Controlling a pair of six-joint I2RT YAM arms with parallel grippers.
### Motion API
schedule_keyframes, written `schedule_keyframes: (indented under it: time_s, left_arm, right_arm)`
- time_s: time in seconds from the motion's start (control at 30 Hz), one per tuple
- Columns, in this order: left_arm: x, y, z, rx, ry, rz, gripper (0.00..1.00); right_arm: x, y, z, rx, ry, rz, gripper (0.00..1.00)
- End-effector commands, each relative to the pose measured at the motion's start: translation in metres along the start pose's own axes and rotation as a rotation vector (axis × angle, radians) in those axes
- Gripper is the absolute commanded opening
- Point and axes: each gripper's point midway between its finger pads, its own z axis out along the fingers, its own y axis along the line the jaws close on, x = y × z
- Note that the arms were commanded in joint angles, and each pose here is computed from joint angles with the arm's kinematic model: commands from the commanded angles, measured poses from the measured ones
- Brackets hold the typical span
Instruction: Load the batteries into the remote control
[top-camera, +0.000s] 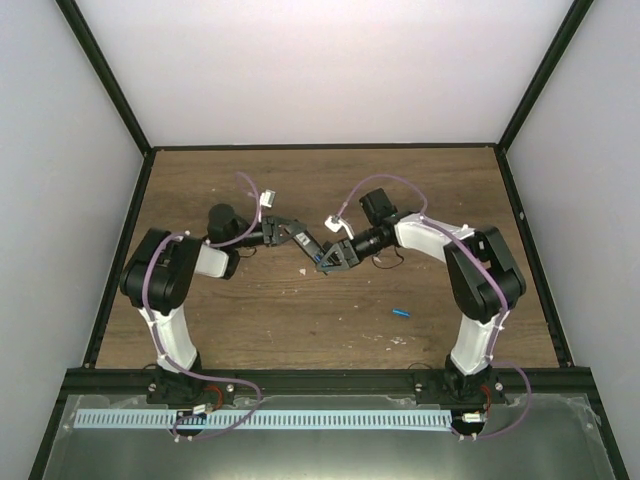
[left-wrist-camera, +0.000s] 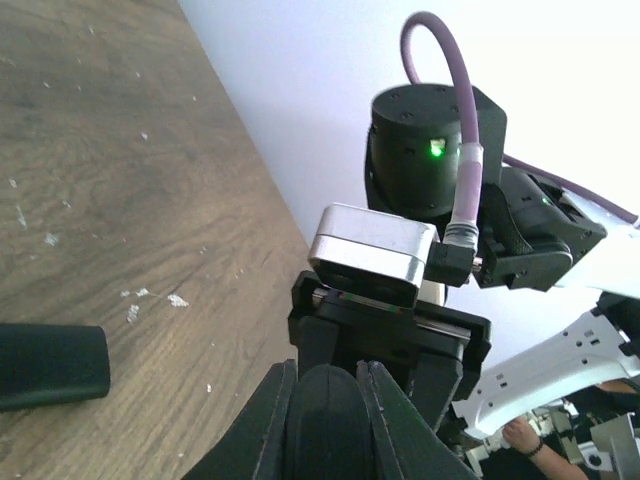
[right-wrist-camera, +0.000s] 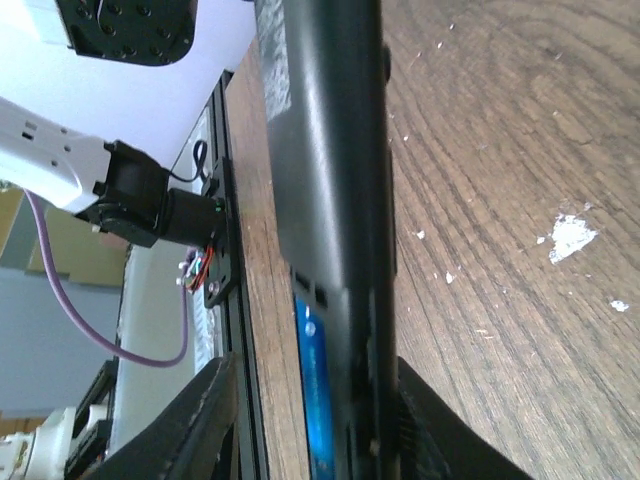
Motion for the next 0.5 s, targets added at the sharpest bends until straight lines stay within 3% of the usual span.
schedule_keyframes:
  time_s: [0.0, 0.2, 0.47]
  left_arm:
    - [-0.027, -0.016, -0.009, -0.001, -0.075, 0.116, 0.0]
    - [-0.029, -0.015, -0.013, -0.035, -0.07, 0.135, 0.0]
    - [-0.018, 0.001, -0.029, -0.096, -0.088, 0.102, 0.0]
  right_arm:
    - [-0.01, 0.016, -0.012, 0.044, -0.032, -0.077, 0.33]
    - [-0.016, 0.015, -0.032, 0.126, -0.077, -0.097, 0.43]
    - [0.012, -0.017, -0.068, 0.451, -0.093, -0.004, 0.49]
